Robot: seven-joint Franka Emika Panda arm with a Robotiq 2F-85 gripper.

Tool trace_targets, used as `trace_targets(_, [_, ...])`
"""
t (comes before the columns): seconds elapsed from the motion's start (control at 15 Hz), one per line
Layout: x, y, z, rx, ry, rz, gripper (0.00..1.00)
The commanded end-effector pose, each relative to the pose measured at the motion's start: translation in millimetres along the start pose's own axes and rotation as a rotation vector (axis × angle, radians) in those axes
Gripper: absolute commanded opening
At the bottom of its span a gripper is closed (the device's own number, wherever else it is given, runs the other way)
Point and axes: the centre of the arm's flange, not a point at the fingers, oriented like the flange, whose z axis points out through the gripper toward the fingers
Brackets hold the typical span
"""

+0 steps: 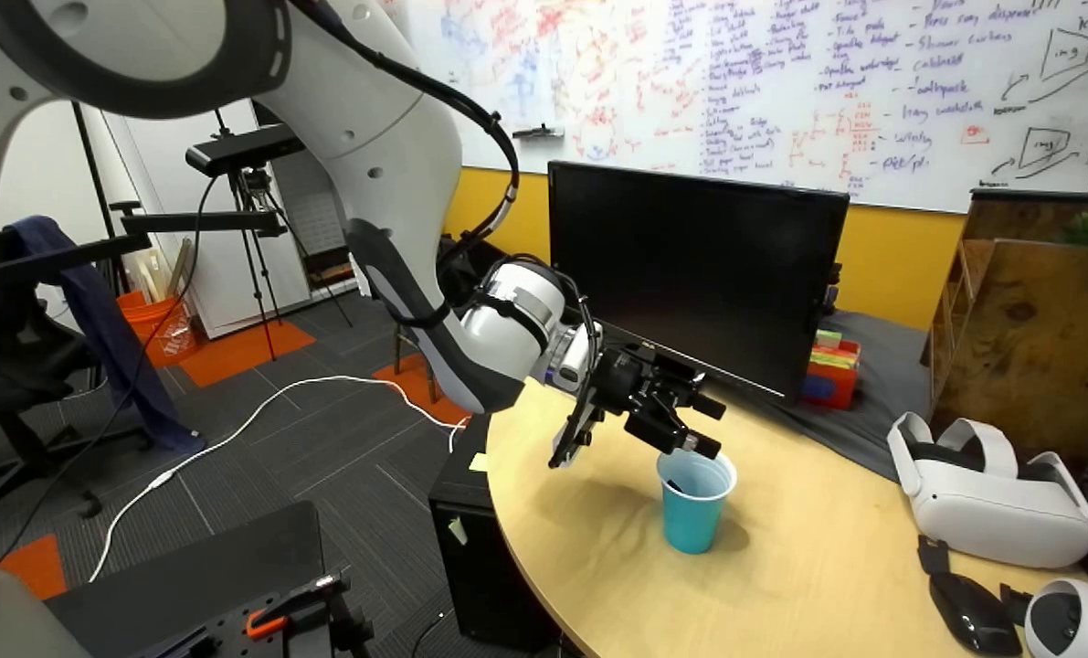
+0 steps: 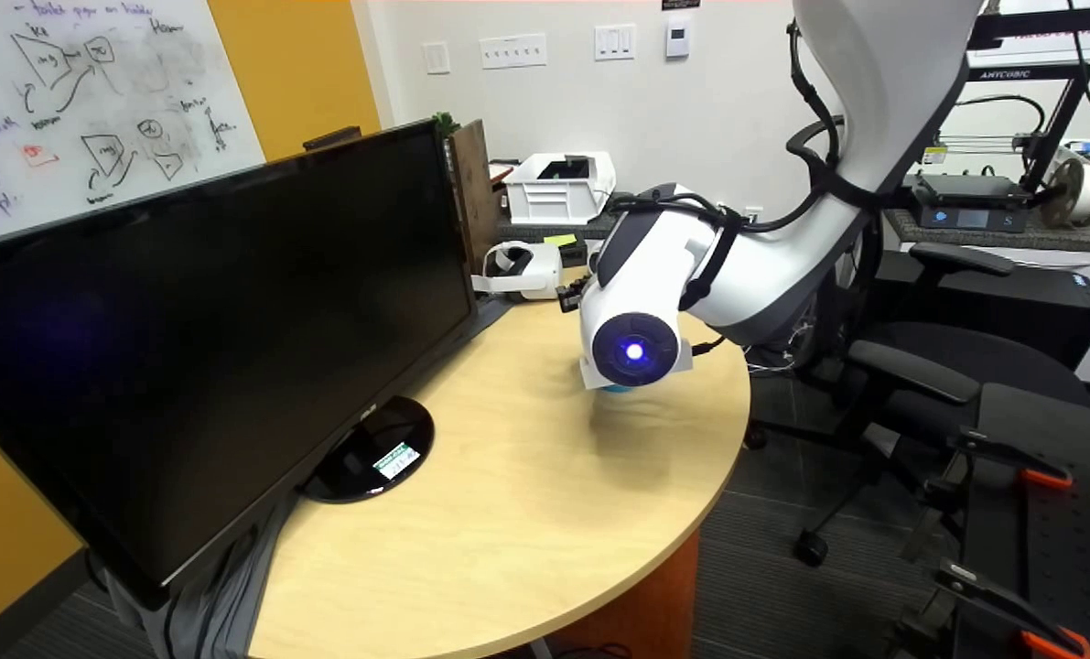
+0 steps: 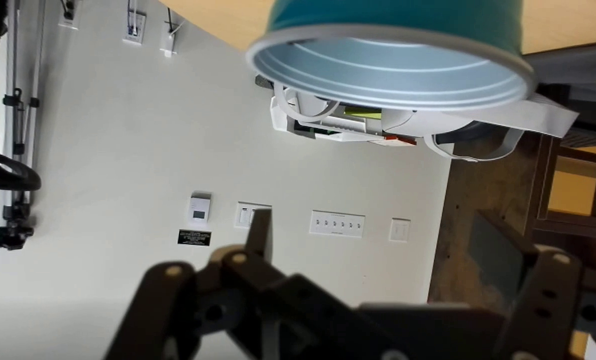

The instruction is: Put the marker inside the light blue cup

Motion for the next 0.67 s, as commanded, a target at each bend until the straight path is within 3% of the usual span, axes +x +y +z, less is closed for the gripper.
trace_targets(0.0, [13, 9, -16, 0.008, 0.015, 0.026, 1.00])
trace_targets(0.33, [28, 18, -34, 0.033, -0.003, 0.029, 1.00])
trace_targets(0.6, [41, 30, -48, 0.099, -0.059, 0.027, 1.00])
